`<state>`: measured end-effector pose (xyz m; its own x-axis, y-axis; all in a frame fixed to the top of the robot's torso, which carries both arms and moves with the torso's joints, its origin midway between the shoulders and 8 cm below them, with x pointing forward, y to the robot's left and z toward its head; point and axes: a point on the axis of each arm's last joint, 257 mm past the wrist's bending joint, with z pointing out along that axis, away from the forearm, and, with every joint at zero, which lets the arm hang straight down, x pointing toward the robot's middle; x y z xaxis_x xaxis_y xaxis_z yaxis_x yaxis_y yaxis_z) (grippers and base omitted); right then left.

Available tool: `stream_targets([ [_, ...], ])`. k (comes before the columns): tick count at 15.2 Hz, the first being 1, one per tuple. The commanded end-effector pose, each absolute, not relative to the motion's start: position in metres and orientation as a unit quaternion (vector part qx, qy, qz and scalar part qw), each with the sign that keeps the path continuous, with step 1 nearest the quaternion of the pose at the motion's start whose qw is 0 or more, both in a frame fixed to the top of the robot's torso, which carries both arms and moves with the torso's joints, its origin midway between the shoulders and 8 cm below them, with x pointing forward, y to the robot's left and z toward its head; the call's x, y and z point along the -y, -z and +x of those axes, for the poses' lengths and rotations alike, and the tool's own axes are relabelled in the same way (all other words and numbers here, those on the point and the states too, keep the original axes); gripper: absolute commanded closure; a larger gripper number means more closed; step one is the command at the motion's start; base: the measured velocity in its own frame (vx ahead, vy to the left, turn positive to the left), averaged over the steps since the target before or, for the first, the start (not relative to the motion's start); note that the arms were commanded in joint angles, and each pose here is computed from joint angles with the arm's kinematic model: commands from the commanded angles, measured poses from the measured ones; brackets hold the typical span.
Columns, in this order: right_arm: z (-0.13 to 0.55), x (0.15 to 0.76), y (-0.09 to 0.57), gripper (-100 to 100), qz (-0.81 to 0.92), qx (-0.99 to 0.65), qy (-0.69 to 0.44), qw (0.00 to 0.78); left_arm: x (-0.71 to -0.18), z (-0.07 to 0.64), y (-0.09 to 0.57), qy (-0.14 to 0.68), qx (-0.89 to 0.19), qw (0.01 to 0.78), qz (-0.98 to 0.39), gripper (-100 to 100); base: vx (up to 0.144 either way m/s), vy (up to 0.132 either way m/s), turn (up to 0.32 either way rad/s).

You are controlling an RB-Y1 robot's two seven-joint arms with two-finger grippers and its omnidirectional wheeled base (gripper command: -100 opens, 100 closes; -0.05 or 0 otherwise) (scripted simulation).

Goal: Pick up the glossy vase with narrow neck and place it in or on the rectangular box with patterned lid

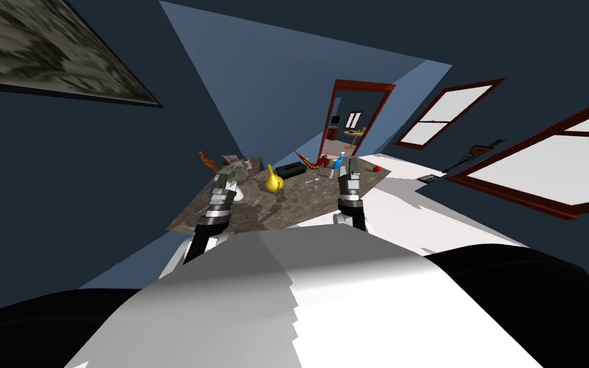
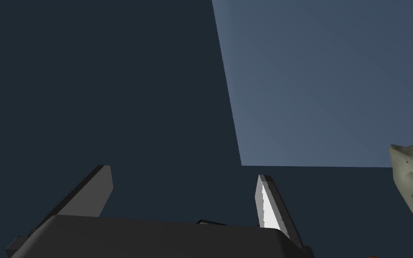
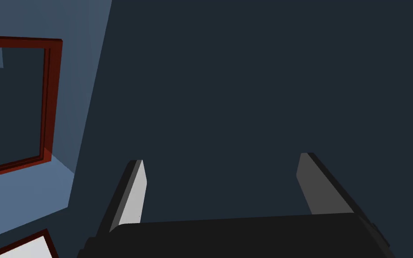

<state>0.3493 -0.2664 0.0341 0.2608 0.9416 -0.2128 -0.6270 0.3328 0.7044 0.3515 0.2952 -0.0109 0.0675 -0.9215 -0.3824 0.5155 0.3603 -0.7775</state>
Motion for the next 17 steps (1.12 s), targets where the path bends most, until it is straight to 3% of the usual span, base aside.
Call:
stream_targets([
  [1, 0.349, 0.266, -0.034, 0, 0.250, -0.314, -0.520, 0.753, -0.296, 0.354, 0.019, 0.506, -0.467, 0.691, -0.221, -100, -0.006, 0.018, -0.156],
  [17, 0.349, 0.266, -0.034, 0, 0.250, -0.314, -0.520, 0.753, -0.344, 0.361, 0.098, 0.364, -0.645, 0.651, -0.165, -100, -0.006, 0.016, -0.197],
])
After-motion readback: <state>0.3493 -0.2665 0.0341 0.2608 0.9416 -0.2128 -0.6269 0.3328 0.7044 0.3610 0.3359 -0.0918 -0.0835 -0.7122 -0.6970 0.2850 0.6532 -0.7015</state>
